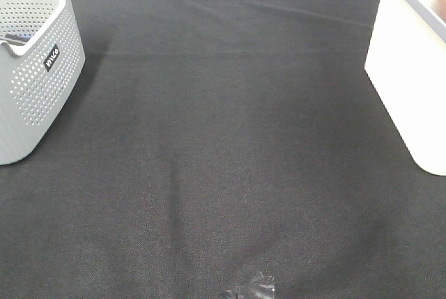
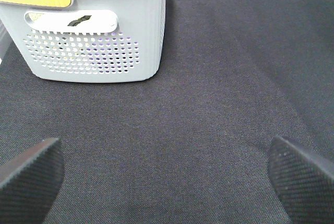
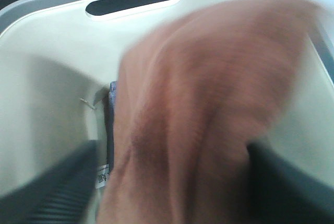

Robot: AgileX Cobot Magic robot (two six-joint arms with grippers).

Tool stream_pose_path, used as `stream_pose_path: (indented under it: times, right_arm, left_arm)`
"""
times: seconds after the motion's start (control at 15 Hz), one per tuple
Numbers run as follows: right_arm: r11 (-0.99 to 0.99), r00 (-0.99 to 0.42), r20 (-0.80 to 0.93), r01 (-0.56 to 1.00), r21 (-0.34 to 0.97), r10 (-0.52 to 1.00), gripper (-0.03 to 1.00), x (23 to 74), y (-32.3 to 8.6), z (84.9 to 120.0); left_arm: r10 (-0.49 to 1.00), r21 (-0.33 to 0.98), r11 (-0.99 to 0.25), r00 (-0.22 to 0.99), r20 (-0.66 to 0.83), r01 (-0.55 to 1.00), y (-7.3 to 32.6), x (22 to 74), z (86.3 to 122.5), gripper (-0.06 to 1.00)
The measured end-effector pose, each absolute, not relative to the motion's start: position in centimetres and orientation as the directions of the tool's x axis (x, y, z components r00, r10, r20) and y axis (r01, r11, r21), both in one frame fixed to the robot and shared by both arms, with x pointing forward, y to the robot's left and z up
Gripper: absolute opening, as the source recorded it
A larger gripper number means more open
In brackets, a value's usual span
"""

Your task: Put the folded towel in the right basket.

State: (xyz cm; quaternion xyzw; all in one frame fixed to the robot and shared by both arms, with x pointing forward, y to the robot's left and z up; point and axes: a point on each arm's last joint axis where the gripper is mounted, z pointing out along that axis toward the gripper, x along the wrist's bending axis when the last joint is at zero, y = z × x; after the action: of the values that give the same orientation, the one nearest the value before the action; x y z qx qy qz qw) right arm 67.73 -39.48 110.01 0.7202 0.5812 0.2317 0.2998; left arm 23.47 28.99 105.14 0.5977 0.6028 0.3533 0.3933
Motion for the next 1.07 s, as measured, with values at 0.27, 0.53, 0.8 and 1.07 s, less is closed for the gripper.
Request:
stream_pose_path:
  times: [0.27,0.53,0.8,1.07]
  right_arm:
    - [-0.146,0.217,-0.015,0.703,0.696,0.976,0.96,67.7,-39.5,110.0]
    - [-0.164,0.218,0.006,0.715,0.68,0.976,0.97,67.6,-39.3,109.8]
    - [-0.158,0.193,0.023,0.723,0.672,0.981,0.97,67.1,-38.9,110.5]
    - [-0.086,0.125,-0.005,0.708,0.701,0.992,0.97,65.4,-36.4,113.7]
  left_arm:
    - [0.998,0.896,0.036,0.024,-0.052,0.443,29.0,23.5,105.1,0.99]
    - [0.998,0.896,0.036,0.024,-0.052,0.443,29.0,23.5,105.1,0.99]
    - [0.998,0.896,0.036,0.024,-0.052,0.443,29.0,23.5,105.1,0.99]
    - [0.998,0.895,0.05,0.004,-0.058,0.444,29.1,23.5,105.1,0.99]
